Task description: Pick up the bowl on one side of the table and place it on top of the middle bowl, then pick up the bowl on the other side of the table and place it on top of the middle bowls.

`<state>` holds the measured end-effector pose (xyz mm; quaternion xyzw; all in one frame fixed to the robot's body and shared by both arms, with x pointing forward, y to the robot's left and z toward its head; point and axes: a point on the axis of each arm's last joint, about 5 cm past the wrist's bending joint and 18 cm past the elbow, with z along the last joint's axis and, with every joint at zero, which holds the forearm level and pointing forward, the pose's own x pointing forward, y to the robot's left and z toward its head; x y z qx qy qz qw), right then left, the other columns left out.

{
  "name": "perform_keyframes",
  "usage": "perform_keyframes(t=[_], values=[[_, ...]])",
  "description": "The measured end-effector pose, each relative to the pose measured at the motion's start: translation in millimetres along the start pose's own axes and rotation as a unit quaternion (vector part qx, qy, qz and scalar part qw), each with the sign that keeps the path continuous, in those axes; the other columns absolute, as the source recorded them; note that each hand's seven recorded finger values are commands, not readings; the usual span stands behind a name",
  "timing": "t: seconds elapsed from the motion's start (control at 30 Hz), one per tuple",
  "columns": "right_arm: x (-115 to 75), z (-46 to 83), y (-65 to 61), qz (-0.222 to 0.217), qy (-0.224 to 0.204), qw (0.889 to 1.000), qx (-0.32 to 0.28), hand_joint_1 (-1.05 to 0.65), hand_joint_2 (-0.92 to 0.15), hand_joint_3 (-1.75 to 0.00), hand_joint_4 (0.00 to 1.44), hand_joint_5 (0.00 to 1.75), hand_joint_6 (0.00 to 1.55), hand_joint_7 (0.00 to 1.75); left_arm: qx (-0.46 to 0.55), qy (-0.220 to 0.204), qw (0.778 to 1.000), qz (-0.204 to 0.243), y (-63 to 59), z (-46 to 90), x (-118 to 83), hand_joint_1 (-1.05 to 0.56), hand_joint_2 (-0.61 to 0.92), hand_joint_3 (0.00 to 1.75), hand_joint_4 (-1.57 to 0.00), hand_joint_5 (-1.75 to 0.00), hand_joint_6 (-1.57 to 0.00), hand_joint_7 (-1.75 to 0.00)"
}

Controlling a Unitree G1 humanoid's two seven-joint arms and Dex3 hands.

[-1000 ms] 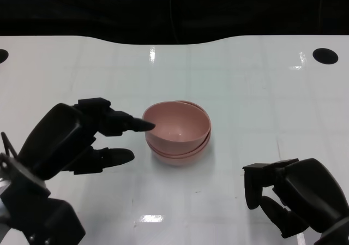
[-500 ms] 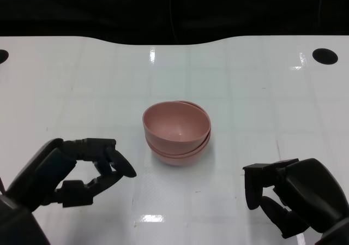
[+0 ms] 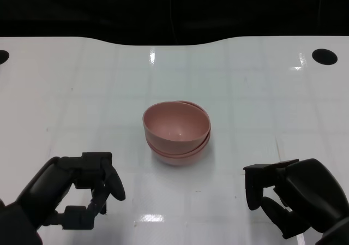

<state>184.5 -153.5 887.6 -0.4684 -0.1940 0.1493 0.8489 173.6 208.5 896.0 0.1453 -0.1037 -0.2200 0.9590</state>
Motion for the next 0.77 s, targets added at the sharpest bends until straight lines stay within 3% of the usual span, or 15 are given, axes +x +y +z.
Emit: perform_keyframes(t=[0.23,0.43,0.6,0.77], values=[[-1.9,2.1,-1.3,-0.002,-0.001,1.000,0.009,-0.10,-0.20,-1.44,0.96,1.75,0.85,1.49,-0.025,0.040,0.999,-0.013,3.4,-1.2,0.0,-0.08,0.52,1.22,-0.82,-1.75,-0.70,-1.61],[-5.9,1.8,-2.0,0.005,0.009,1.000,0.017,-0.10,-0.19,-1.46,0.96,1.75,0.86,1.49,-0.038,0.032,0.999,0.002,2.0,-2.9,0.2,-0.06,0.55,1.16,-0.79,-1.75,-0.69,-1.61],[-6.1,1.3,-3.3,0.001,0.011,1.000,0.017,-0.10,-0.18,-1.46,0.97,1.75,0.86,1.48,-0.075,0.026,0.997,0.022,-0.2,-8.4,-0.5,-0.13,0.66,0.87,-0.78,-1.75,-0.67,-1.62],[-6.0,0.8,-3.2,0.002,0.019,1.000,0.015,-0.10,-0.18,-1.46,0.96,1.75,0.85,1.46,-0.073,0.026,0.996,0.032,3.3,-8.5,-1.2,-0.14,0.69,0.78,-0.76,-1.75,-0.65,-1.65]])
